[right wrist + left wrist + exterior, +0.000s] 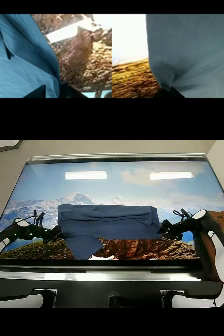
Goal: Fold the shirts.
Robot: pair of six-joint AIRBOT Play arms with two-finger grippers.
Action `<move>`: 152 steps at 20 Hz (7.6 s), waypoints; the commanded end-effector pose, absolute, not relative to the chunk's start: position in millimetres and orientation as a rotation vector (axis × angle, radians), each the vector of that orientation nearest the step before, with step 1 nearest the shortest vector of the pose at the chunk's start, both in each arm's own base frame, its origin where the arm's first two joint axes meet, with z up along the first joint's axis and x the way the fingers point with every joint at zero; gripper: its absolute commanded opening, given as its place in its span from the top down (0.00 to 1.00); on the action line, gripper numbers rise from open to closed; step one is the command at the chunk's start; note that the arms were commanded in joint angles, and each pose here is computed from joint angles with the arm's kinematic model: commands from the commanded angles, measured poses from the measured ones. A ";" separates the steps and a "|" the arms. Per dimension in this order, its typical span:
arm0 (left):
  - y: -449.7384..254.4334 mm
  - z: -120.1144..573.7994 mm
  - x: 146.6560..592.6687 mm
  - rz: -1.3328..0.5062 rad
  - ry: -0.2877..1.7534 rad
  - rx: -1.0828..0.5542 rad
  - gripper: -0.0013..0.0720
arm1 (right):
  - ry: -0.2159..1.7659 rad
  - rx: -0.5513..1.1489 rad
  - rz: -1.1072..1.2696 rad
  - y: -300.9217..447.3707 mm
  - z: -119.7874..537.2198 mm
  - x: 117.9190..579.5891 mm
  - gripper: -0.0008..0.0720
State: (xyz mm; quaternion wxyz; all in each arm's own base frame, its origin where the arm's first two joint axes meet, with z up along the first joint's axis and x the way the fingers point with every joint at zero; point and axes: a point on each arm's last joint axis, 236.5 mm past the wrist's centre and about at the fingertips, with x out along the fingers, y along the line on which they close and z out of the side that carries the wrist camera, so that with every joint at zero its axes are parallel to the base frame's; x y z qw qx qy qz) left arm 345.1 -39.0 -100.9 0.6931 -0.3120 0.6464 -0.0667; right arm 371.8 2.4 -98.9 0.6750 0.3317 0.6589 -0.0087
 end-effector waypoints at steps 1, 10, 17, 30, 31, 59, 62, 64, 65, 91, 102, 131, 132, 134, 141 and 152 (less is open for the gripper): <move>-41.6 -91.6 347.7 -0.180 1.440 -0.694 0.94 | 1.511 0.731 -0.003 16.4 -101.1 369.4 0.80; -27.4 356.6 412.4 -0.342 0.477 -0.207 0.95 | 0.540 0.184 0.145 -17.2 295.4 442.3 0.93; -58.0 593.7 176.6 -0.205 -0.277 -0.076 0.95 | -0.260 -0.025 -0.105 -15.6 581.7 195.0 0.93; -28.0 417.3 306.0 -0.206 0.413 -0.161 0.95 | 0.821 0.136 -0.029 -29.2 325.0 303.8 0.93; -23.7 363.5 332.2 -0.227 0.585 -0.180 0.95 | 0.960 0.175 0.003 -28.5 282.9 326.6 0.93; -44.9 -13.1 428.6 -0.348 1.445 -0.377 0.95 | 1.558 0.249 -0.075 0.9 -24.8 428.3 0.93; -44.4 -41.8 386.8 -0.327 1.614 -0.402 0.95 | 1.672 0.265 -0.063 7.1 -47.4 402.7 0.93; -41.6 -58.9 367.5 -0.312 1.681 -0.409 0.95 | 1.714 0.261 -0.060 7.5 -61.0 395.3 0.93; -41.0 -64.3 362.5 -0.308 1.697 -0.416 0.95 | 1.720 0.261 -0.061 7.5 -64.7 395.4 0.93; -45.8 -86.5 169.4 -0.203 1.739 -0.608 0.30 | 1.796 0.347 -0.102 -24.6 -27.6 312.1 0.31; -63.7 -103.9 175.3 -0.181 1.630 -0.713 0.37 | 1.833 0.338 -0.084 -17.8 -47.6 275.7 0.31; -59.4 -58.9 206.0 -0.285 1.515 -0.615 0.95 | 1.696 0.512 -0.004 26.8 -71.5 253.8 0.93; -54.6 -40.1 221.0 -0.289 1.458 -0.584 0.95 | 1.636 0.501 0.001 24.0 -56.1 270.1 0.94; -44.2 1.0 252.3 -0.247 1.356 -0.579 0.95 | 1.534 0.489 0.001 18.1 -27.6 301.4 0.94; -14.5 28.0 361.5 -0.212 1.260 -0.559 0.95 | 1.343 0.456 -0.004 17.0 -11.9 423.6 0.94; -27.6 -74.1 406.4 -0.258 1.493 -0.600 0.86 | 1.410 0.618 -0.054 35.7 -78.8 465.9 0.72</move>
